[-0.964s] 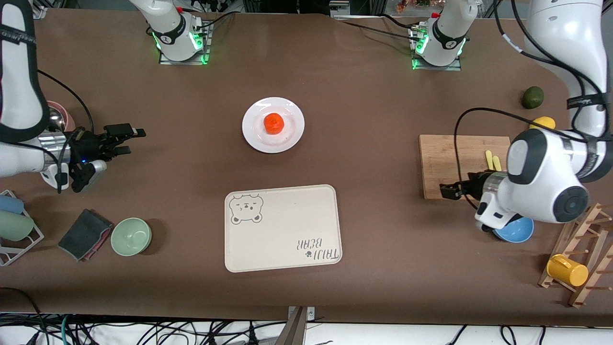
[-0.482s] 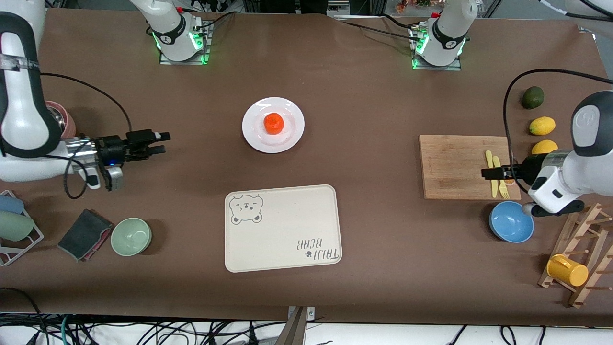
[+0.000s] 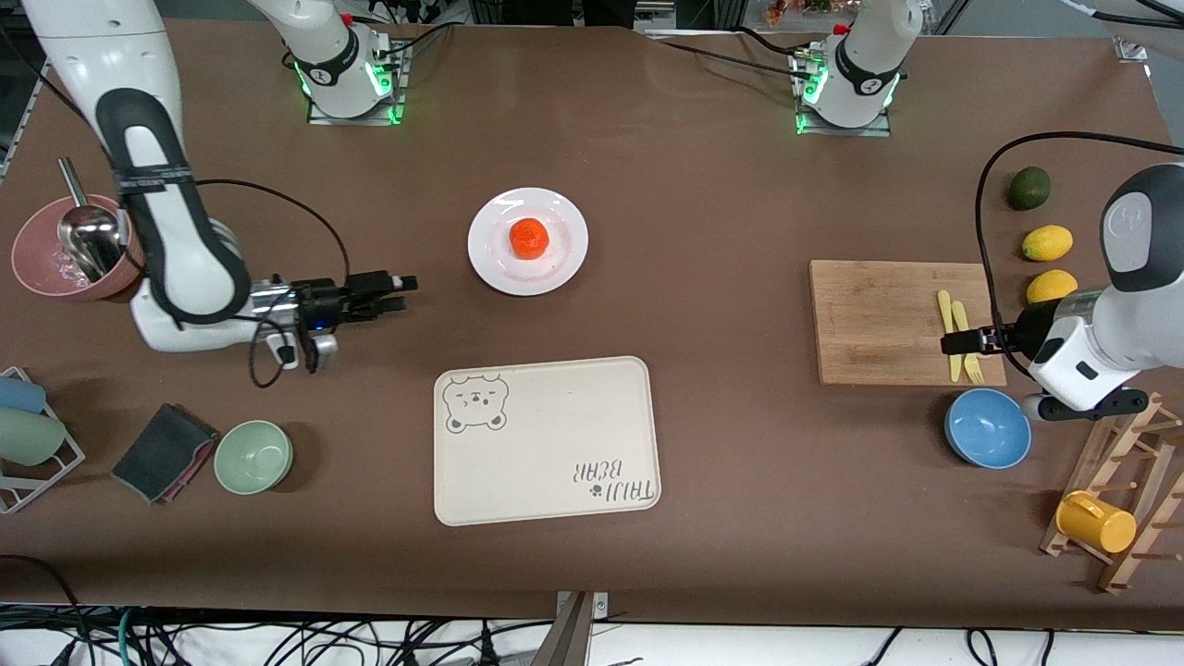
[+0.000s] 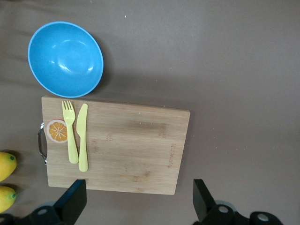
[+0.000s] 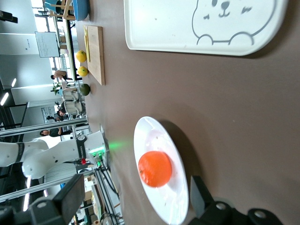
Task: Place orange and plate with both arms
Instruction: 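Move the right gripper to the plate rim while the left gripper withdraws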
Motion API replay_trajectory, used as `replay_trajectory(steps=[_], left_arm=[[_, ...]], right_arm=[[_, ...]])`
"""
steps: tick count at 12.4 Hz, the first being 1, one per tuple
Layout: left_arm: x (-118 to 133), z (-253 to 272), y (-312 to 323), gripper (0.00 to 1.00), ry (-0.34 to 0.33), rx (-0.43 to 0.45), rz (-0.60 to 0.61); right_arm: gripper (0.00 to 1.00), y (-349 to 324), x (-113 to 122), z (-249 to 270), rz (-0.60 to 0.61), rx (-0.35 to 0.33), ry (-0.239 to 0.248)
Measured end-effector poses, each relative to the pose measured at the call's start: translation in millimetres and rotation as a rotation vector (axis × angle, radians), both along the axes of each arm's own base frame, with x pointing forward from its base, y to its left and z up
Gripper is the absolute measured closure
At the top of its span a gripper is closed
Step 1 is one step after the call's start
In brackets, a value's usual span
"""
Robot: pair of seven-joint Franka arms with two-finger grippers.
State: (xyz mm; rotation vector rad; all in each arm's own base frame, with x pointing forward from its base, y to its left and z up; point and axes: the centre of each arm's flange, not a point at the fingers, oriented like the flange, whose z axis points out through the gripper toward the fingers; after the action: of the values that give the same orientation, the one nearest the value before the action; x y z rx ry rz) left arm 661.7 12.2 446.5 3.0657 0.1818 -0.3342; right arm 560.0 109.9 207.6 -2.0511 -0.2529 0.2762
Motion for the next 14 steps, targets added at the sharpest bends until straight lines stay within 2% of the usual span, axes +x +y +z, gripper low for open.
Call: replay_trajectory(steps=[2,4,6,7,8,9,11,12,14], left_arm=[[-2.0,8.2,2.5,0.0,-0.018,0.017,-0.002],[-4.0,27.7,8.3,0.0,-0.078,0.029,0.008],[-17.8,55.2,10.5,0.0,-0.194,0.039,0.017],[-31.1,70.0,3.6,0.0,-0.258,0.04,0.01],[-47.4,84.4,-3.9,0.0,-0.295,0.039,-0.001],[-65.8,98.7,-8.7,0.0,-0.307,0.037,-0.008],[-104.6,104.9,-11.3,0.0,-0.248,0.033,-0.015],[-117.7,101.9,-12.7,0.0,-0.205,0.031,-0.019],[-126.9,100.3,-18.7,0.0,-0.168,0.04,-0.037]], right_arm=[[0.0,13.2,-18.3,-19.9,-0.019,0.011,-0.014],[0.0,22.8,-40.4,-39.7,-0.042,0.022,-0.028],[0.0,29.8,-67.1,-55.1,-0.05,0.026,-0.037],[0.0,30.2,-78.3,-58.2,-0.049,0.025,-0.035],[0.0,28.9,-86.4,-58.1,-0.045,0.023,-0.035],[0.0,27.6,-92.5,-56.5,-0.041,0.022,-0.038],[0.0,25.9,-102.8,-56.6,-0.049,0.025,-0.042],[0.0,25.3,-107.5,-59.3,-0.067,0.033,-0.05],[0.0,26.8,-117.3,-67.0,-0.082,0.034,-0.068]])
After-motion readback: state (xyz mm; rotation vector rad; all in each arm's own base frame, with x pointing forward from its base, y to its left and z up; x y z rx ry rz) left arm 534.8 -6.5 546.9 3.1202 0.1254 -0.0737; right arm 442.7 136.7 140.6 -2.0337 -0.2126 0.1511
